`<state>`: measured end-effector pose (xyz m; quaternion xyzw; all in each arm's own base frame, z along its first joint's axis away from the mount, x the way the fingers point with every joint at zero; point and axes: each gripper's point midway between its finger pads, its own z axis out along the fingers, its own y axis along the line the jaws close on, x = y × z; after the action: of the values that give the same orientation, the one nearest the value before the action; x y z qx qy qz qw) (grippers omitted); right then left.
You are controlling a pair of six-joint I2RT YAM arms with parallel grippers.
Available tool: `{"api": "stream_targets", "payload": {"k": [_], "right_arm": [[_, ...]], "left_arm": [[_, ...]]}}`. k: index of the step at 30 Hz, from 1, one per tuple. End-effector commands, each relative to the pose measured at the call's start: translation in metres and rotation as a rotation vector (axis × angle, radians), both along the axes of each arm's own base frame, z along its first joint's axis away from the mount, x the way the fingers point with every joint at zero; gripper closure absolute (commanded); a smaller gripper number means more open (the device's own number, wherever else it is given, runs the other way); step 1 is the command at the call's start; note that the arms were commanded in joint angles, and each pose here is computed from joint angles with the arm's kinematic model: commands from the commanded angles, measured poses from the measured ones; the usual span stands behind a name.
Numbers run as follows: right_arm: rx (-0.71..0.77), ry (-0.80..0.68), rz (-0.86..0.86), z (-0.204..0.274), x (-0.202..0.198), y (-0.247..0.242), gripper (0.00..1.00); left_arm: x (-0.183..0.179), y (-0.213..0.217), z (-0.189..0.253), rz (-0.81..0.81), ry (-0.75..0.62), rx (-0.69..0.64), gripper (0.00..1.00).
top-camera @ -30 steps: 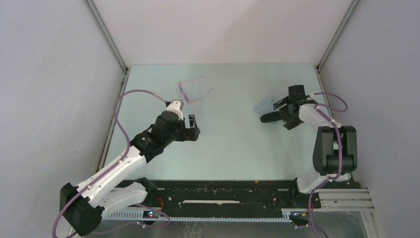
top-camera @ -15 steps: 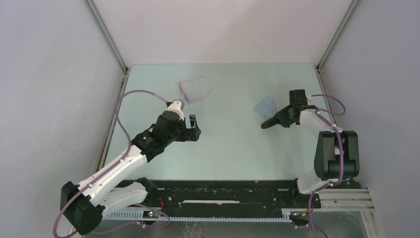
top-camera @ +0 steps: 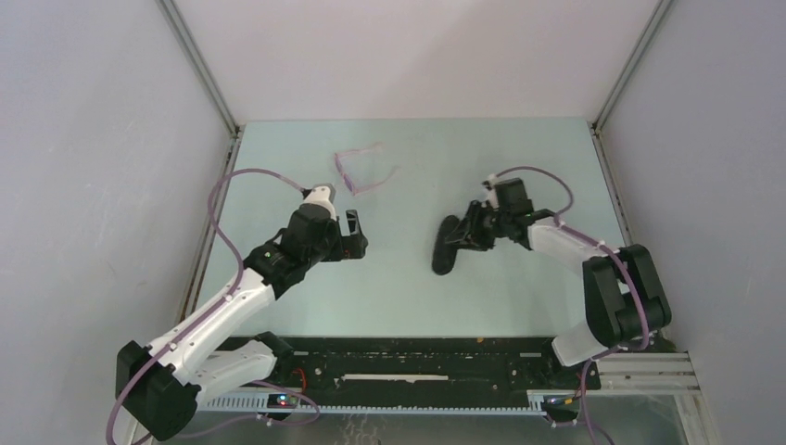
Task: Organize the sunglasses
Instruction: Pick up the sunglasses case from the center of the board, then place the sunglasses case at the center of the board.
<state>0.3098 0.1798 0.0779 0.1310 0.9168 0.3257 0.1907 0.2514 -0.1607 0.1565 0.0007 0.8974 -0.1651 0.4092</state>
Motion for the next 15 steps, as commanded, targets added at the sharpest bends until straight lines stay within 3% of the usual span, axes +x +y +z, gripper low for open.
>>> {"api": "stream_targets", "payload": {"k": [1, 5, 10, 15], "right_arm": [[0.185, -0.084, 0.350, 0.022, -0.024, 0.077, 0.62], [0.139, -0.041, 0.373, 0.000, -0.027, 0.078, 0.60], [-0.080, -0.033, 0.292, -0.018, -0.015, 0.031, 0.20], [-0.269, -0.114, 0.226, 0.007, -0.013, 0.004, 0.04]], "left_arm": [[0.015, 0.007, 0.031, 0.075, -0.052, -0.078, 0.00], [0.015, 0.011, 0.026, 0.097, -0.028, -0.079, 0.00], [0.007, 0.000, 0.023, 0.020, 0.002, -0.089, 0.00], [0.011, 0.001, 0.025, 0.032, -0.002, -0.085, 0.00]]}}
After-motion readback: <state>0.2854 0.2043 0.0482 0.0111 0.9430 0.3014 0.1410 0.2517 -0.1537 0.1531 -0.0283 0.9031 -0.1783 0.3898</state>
